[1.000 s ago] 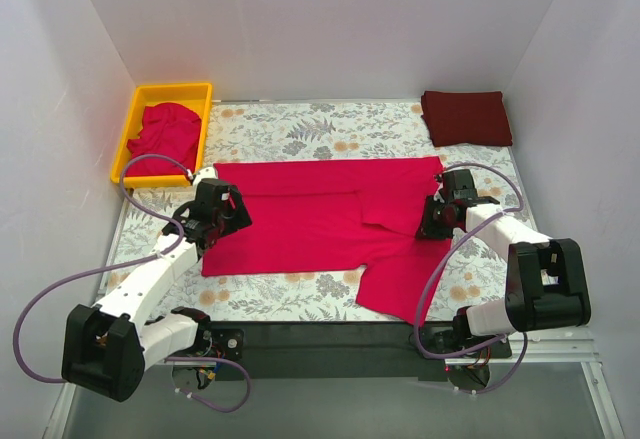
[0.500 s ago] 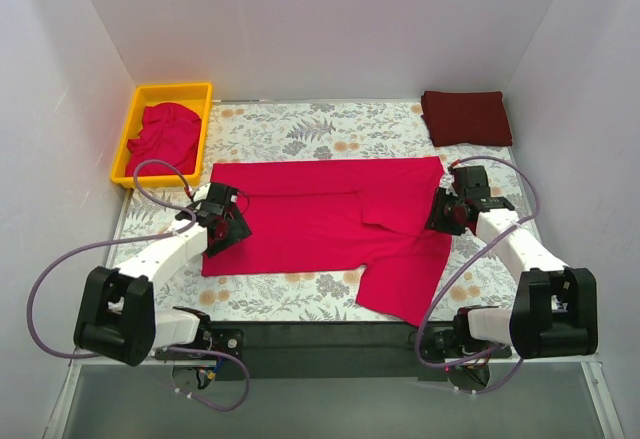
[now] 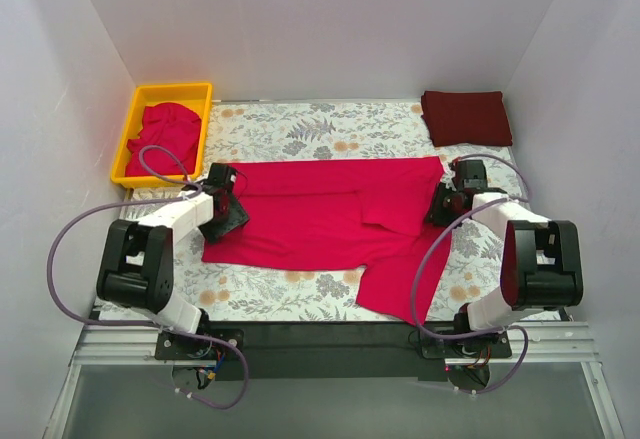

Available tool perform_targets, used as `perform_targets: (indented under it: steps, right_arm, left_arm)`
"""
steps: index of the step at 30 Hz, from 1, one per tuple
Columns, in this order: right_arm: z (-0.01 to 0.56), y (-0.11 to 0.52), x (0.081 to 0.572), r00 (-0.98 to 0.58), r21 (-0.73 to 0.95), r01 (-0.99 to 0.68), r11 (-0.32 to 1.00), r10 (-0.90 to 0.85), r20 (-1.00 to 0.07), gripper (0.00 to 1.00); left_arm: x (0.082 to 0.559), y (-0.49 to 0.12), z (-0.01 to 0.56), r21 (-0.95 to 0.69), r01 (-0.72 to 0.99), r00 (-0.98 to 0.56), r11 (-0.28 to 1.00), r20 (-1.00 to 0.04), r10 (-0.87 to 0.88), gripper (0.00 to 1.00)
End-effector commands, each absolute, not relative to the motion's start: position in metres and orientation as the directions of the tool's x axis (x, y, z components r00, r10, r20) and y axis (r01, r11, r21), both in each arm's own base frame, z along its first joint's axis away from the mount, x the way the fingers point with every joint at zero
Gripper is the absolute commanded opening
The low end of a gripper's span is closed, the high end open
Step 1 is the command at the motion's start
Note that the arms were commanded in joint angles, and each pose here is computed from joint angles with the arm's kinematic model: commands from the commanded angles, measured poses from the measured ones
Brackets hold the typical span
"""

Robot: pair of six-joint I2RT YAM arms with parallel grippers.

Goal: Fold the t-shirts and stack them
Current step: Fold the tshirt

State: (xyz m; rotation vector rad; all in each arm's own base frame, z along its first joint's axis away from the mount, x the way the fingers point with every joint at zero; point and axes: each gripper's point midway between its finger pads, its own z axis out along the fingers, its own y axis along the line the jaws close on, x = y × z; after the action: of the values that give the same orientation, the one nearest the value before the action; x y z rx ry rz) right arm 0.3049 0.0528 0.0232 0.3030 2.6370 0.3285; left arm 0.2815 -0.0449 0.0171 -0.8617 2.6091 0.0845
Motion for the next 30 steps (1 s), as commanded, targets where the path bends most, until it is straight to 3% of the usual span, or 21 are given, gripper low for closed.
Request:
perform_targets:
  steps: [1,7,11,17,22,30]
  right_arm:
    - [0.036,0.048,0.342,-0.825,0.308,0.139,0.941,0.282,-0.489,0.40]
    - [0.026,0.023,0.371,-0.816,0.316,0.202,0.927,0.338,-0.469,0.40]
    - [0.055,0.032,0.382,-0.792,0.372,0.154,0.915,0.340,-0.508,0.41]
    - [0.076,0.031,0.344,-0.785,0.353,0.168,0.920,0.342,-0.517,0.50]
    - [0.078,0.036,0.314,-0.792,0.328,0.162,0.931,0.321,-0.520,0.59]
    - [0.078,0.044,0.297,-0.800,0.279,0.120,0.953,0.259,-0.542,0.63]
  left_arm:
    - [0.299,-0.051,0.007,-0.095,-0.604,-0.723,0.792,-0.352,-0.594,0.65]
    - [0.325,-0.057,0.007,-0.098,-0.608,-0.727,0.788,-0.331,-0.602,0.65]
    - [0.319,-0.048,0.028,-0.080,-0.642,-0.695,0.763,-0.359,-0.623,0.65]
    - [0.269,-0.017,0.057,-0.052,-0.761,-0.560,0.647,-0.450,-0.695,0.65]
    - [0.226,0.000,0.043,-0.009,-0.811,-0.519,0.585,-0.450,-0.726,0.63]
    - [0.235,0.003,0.033,-0.016,-0.828,-0.496,0.561,-0.449,-0.744,0.55]
